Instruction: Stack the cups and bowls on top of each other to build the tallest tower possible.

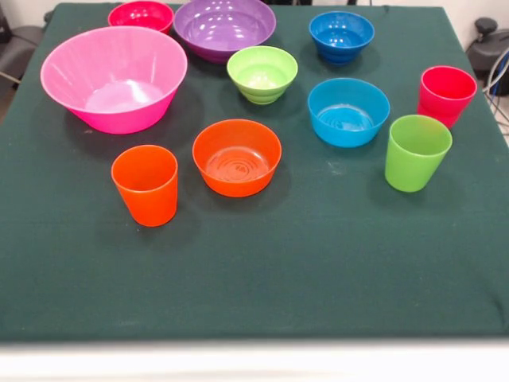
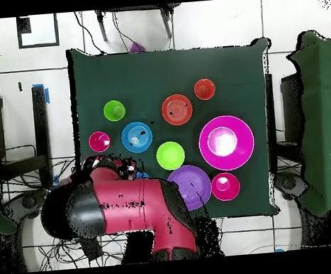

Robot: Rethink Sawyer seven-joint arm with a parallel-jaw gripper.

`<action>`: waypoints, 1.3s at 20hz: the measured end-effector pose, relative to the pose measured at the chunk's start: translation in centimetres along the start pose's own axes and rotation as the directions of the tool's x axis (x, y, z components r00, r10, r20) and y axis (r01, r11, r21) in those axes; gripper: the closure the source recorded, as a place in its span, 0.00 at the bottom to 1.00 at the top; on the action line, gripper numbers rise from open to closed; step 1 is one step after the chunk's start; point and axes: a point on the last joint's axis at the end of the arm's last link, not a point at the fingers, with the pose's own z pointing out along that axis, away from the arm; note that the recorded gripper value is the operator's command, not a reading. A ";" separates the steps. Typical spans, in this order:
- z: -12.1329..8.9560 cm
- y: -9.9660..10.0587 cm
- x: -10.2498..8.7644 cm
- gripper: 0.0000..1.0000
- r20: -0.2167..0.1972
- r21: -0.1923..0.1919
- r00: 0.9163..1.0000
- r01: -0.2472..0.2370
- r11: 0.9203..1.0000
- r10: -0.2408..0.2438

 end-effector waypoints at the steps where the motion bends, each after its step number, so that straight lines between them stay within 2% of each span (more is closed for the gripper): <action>1: 0.1 0.2 -0.3 0.00 0.003 0.001 1.000 0.007 1.000 -0.007; 4: 0.6 0.6 -1.1 0.00 0.001 -0.008 1.000 0.015 1.000 -0.015; 7: 2.1 1.0 -1.8 0.00 -0.018 -0.013 1.000 0.024 1.000 -0.025; 12: 5.5 1.8 -2.3 0.00 -0.043 0.012 0.996 0.074 0.997 -0.074; 19: 10.2 2.2 -2.7 0.00 -0.086 0.033 0.989 0.122 0.992 -0.119; 26: 13.3 1.8 -3.3 0.00 -0.108 0.048 0.984 0.149 0.988 -0.144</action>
